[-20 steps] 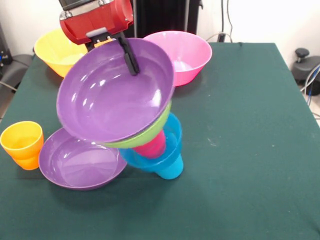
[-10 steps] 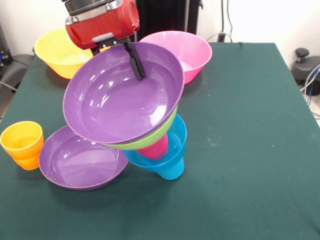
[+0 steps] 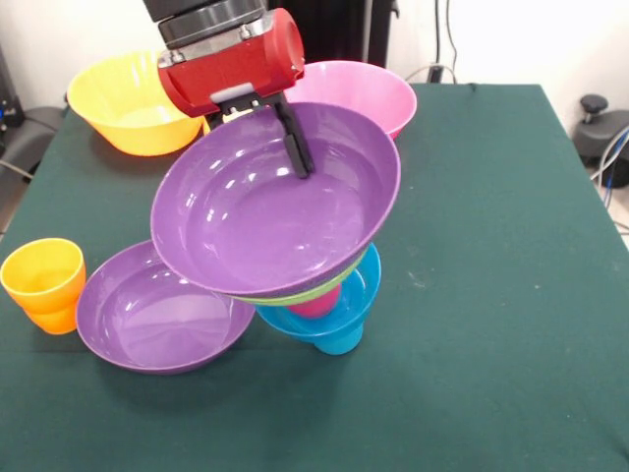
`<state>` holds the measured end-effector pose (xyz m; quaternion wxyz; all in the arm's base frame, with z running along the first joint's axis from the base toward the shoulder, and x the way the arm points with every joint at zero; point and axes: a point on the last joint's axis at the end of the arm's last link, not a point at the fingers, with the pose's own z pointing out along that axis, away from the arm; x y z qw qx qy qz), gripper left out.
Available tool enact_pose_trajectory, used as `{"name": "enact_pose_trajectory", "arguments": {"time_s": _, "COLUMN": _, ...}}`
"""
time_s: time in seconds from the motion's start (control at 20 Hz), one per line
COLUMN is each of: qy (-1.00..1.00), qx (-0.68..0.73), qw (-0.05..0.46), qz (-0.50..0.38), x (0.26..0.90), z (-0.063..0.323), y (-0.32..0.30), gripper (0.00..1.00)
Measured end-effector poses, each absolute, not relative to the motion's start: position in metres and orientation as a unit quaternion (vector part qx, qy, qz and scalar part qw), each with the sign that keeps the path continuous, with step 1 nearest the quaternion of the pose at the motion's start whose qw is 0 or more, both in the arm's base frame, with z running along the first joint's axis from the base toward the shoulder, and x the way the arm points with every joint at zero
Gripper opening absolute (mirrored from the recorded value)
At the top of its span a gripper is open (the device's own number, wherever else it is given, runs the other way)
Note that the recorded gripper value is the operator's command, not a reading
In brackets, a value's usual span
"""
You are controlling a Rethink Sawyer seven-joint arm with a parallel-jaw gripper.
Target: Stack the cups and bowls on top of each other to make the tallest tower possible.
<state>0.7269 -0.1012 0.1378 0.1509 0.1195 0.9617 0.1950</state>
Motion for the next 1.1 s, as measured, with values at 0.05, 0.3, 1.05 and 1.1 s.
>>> {"name": "enact_pose_trajectory", "arguments": {"time_s": 0.05, "qy": 0.962, "qx": 0.119, "qw": 0.153, "qz": 0.195, "x": 0.7277, "z": 0.138, "y": -0.1002, "gripper": 1.0}}
{"name": "enact_pose_trajectory", "arguments": {"time_s": 0.3, "qy": 0.961, "qx": 0.122, "qw": 0.155, "qz": 0.193, "x": 0.7298, "z": 0.137, "y": -0.0951, "gripper": 1.0}}
{"name": "enact_pose_trajectory", "arguments": {"time_s": 1.05, "qy": 0.963, "qx": 0.136, "qw": 0.146, "qz": 0.183, "x": 0.7252, "z": 0.1326, "y": -0.1019, "gripper": 1.0}}
{"name": "enact_pose_trajectory", "arguments": {"time_s": 1.1, "qy": 0.963, "qx": 0.137, "qw": 0.145, "qz": 0.182, "x": 0.7248, "z": 0.1325, "y": -0.103, "gripper": 1.0}}
